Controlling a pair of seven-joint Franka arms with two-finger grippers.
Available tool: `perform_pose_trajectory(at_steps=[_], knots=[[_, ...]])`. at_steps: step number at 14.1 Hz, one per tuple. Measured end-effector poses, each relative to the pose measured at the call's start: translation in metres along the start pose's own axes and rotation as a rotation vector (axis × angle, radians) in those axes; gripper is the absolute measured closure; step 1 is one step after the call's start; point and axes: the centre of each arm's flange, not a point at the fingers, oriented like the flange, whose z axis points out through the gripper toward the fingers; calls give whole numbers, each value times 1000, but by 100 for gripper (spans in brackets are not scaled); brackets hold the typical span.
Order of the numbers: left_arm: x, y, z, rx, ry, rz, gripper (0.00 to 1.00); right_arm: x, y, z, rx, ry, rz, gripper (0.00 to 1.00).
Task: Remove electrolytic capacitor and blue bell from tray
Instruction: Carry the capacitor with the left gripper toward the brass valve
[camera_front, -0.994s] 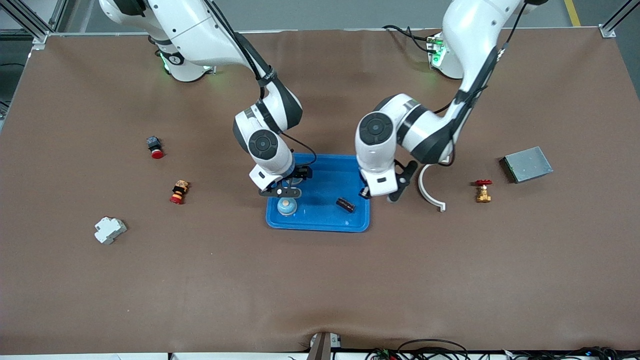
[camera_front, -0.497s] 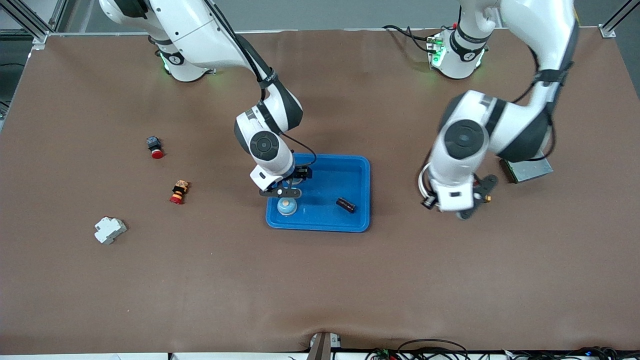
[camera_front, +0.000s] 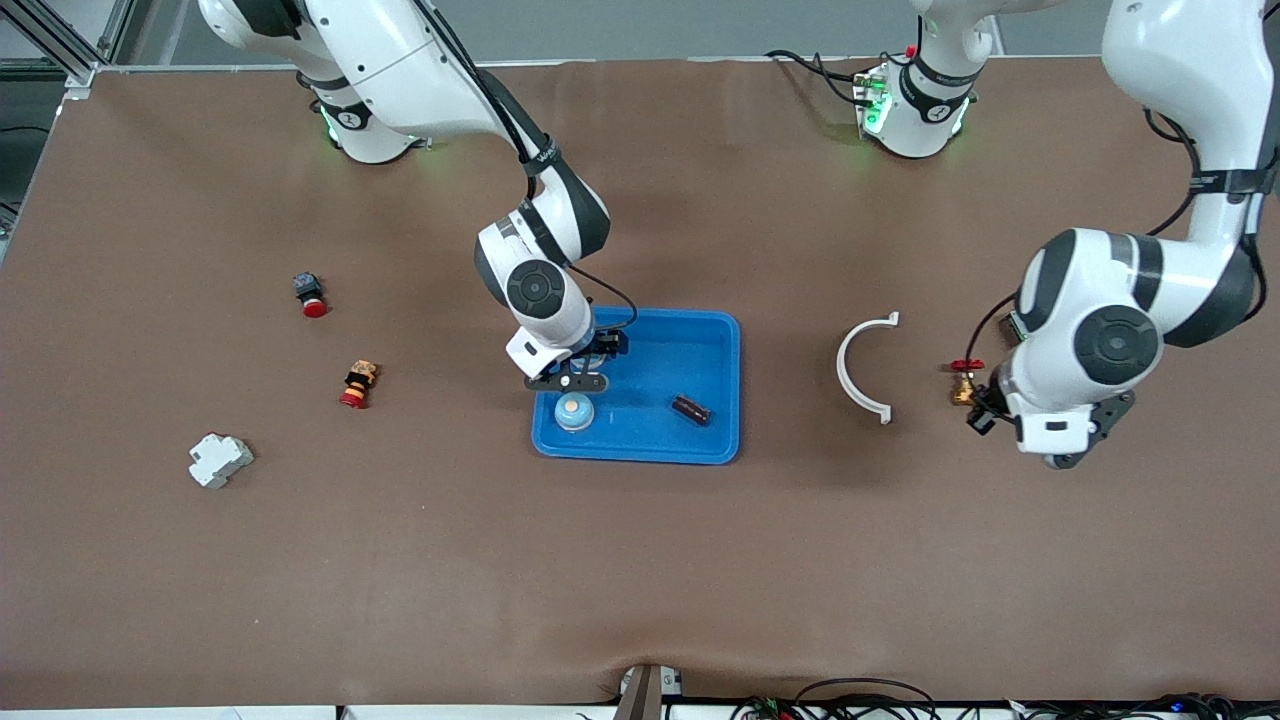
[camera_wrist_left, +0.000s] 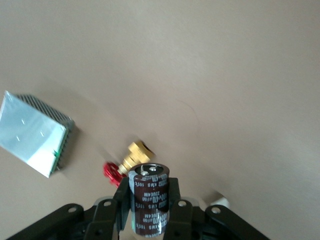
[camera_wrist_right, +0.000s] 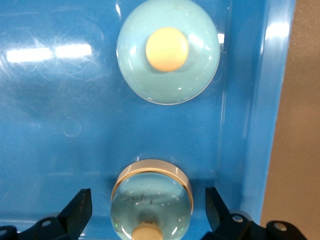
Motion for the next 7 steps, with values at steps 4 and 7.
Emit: perform_pose_trajectory(at_steps=[4, 7], knots=[[34, -28, 28, -31, -4, 37, 67, 0, 1, 2, -3, -3, 0, 2], [50, -44, 78, -58, 13, 40, 67, 0, 1, 1, -2, -2, 1, 32]])
